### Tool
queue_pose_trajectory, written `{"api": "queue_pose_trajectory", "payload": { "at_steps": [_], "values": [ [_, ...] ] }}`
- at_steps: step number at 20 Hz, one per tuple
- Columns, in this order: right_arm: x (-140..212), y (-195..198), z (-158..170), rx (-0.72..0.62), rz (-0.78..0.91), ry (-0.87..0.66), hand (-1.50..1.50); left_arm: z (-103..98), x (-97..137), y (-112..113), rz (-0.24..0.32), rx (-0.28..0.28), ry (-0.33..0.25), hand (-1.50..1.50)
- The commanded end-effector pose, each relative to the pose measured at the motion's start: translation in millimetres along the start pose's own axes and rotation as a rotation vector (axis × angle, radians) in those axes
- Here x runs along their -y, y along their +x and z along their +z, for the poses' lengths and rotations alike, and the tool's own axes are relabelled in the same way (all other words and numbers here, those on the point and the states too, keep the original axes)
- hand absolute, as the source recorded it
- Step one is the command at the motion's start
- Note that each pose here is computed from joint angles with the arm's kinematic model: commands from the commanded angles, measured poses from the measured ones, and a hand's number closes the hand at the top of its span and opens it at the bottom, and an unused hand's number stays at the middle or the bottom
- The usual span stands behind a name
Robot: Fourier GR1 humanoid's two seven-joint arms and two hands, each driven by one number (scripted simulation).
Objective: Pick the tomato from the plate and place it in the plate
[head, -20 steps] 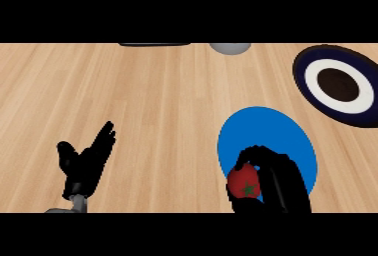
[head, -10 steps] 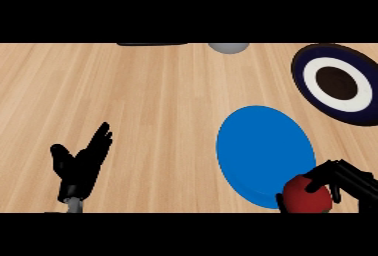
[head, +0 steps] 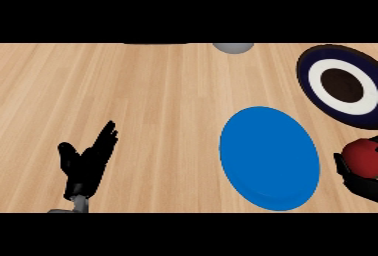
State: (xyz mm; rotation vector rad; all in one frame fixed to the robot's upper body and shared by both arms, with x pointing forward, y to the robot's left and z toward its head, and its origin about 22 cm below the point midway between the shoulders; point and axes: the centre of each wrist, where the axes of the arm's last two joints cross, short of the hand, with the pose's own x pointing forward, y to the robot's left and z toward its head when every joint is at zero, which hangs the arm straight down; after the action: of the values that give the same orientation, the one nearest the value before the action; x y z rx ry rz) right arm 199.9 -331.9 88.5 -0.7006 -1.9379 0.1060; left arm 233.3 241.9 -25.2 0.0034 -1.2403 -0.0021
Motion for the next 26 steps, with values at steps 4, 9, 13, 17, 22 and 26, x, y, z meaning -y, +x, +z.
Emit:
{"api": "queue_pose_trajectory", "payload": {
  "at_steps": [4,9,13,17,22,26],
  "values": [
    [32.8,-74.9,-54.2,-0.022,0.05,-0.166,1.5,-7.1,8.3,0.3,-0.017,-0.038,-0.009,0.0],
    [41.6,-103.1,-104.1,-0.034,0.049,-0.235,1.5,-18.0,6.6,3.7,-0.02,-0.058,-0.035,0.0],
    [47.0,-121.3,-126.7,-0.02,0.053,-0.246,1.5,-16.3,7.2,1.8,-0.024,-0.037,-0.017,0.0],
    [70.6,-123.7,-143.5,-0.012,0.055,-0.274,1.5,-16.9,-2.6,-7.3,-0.018,-0.034,-0.035,0.0],
    [72.2,-130.0,-148.9,-0.229,0.152,-0.185,1.5,-4.4,24.5,-6.2,-0.018,-0.023,-0.099,0.0],
    [60.9,-135.0,-146.9,-0.258,0.301,0.013,-1.5,-15.4,18.0,2.5,-0.035,0.001,-0.116,0.0]
  ]
}}
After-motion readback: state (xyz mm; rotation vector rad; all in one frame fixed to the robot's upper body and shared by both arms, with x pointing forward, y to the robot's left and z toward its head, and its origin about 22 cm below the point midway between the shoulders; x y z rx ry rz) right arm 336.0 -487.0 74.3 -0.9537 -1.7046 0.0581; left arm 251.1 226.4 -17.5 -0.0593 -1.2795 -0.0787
